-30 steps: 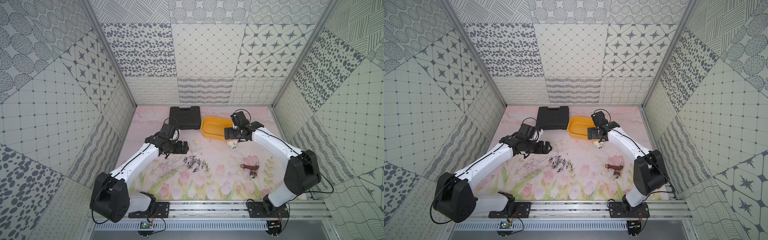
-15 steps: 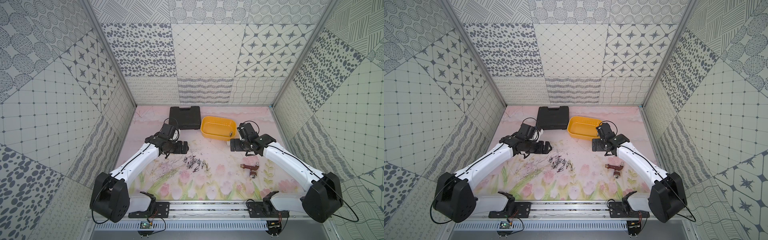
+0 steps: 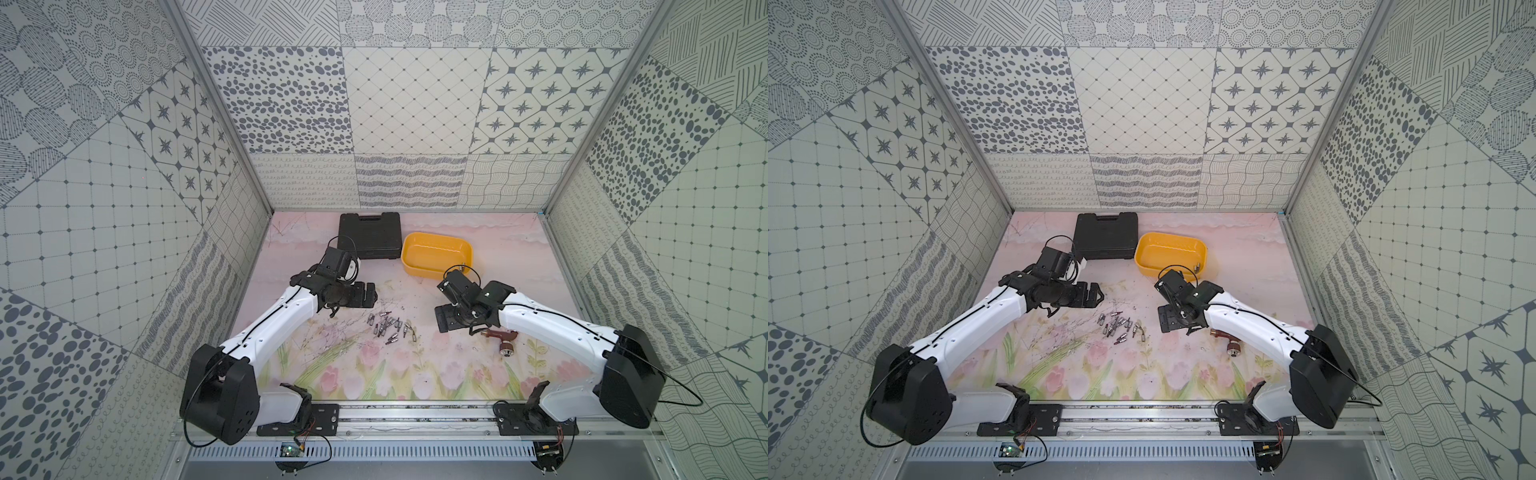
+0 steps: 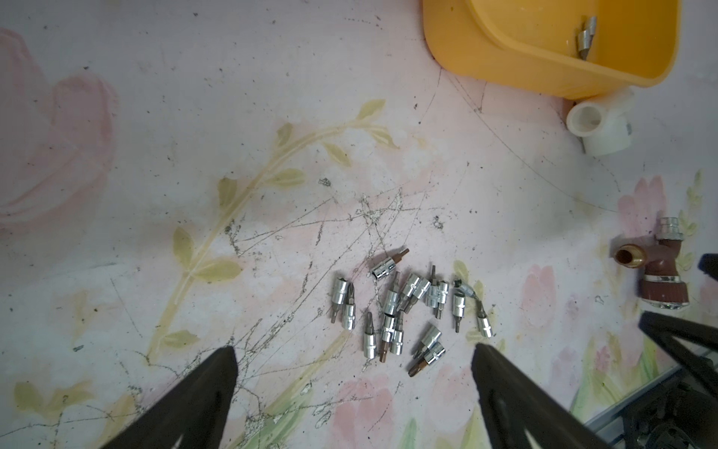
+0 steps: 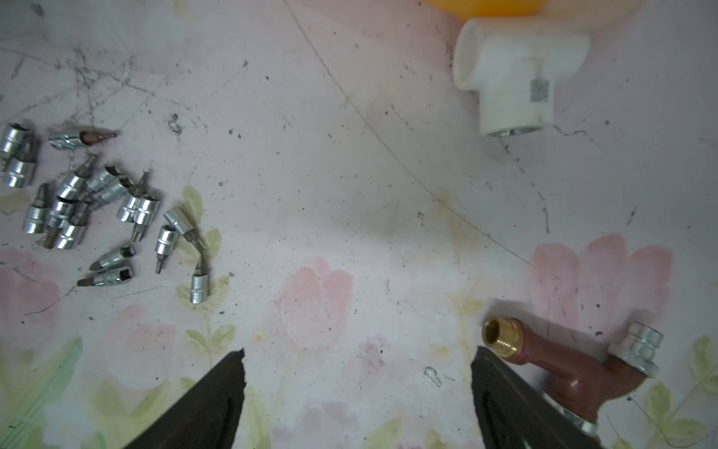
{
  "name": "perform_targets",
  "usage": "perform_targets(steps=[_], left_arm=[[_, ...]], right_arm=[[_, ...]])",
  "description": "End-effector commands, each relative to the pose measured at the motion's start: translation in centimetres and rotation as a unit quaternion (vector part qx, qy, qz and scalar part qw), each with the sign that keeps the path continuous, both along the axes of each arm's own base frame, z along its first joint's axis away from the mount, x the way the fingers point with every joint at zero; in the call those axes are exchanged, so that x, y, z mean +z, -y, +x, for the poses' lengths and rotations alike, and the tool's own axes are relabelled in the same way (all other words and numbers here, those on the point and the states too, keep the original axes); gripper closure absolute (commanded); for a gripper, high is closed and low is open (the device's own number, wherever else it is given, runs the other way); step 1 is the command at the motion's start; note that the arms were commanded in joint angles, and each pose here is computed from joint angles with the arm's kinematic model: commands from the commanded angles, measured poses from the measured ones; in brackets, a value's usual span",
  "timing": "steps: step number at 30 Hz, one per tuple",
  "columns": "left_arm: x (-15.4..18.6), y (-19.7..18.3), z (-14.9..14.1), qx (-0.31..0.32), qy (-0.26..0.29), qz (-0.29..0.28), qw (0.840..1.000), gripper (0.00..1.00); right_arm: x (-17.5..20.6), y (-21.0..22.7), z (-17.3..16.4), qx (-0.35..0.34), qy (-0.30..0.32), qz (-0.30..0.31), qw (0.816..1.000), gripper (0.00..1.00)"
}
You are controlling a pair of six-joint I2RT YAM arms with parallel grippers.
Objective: Put the bit on the desktop into the storage box
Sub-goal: Pick up the screwdriver bit from the center of the board.
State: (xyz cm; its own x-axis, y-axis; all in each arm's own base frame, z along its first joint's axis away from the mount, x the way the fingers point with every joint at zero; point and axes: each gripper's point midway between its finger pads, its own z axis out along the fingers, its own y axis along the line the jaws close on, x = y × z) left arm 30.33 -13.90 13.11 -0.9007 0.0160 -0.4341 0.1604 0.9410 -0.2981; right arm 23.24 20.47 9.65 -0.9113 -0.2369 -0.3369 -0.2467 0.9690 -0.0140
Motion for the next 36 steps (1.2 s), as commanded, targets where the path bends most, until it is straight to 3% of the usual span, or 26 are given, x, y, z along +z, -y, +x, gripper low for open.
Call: perform_targets(steps=[1,8,13,19,36], left_arm=[[0.3,-0.5,0.0,-0.001,0.005,0.017,1.0,0.01],[0.6,-0.9,-0.1,0.003,0.015,0.023,1.0,0.01],[0.5,-0.9,0.1,0.004,0.013,0.026,1.0,0.01],[0.6,-1.1,0.1,0.007,0.015,0.032,0.999,0.01],[0.5,-1.1,0.3,0.006,0.015,0.034,0.999,0.01]], right_arm=[[-0.1,-2.7,-0.2,0.012,-0.012,0.012,1.0,0.09],[-1.7,-6.4,-0.8,0.057,-0.038,0.001,0.998,0.17],[-2.7,-7.9,-0.7,0.074,-0.051,-0.003,0.996,0.28],[-4.1,-9.1,-1.1,0.083,-0.073,-0.008,0.994,0.43],[-6.5,-10.5,-1.3,0.089,-0.095,-0.026,0.991,0.64]])
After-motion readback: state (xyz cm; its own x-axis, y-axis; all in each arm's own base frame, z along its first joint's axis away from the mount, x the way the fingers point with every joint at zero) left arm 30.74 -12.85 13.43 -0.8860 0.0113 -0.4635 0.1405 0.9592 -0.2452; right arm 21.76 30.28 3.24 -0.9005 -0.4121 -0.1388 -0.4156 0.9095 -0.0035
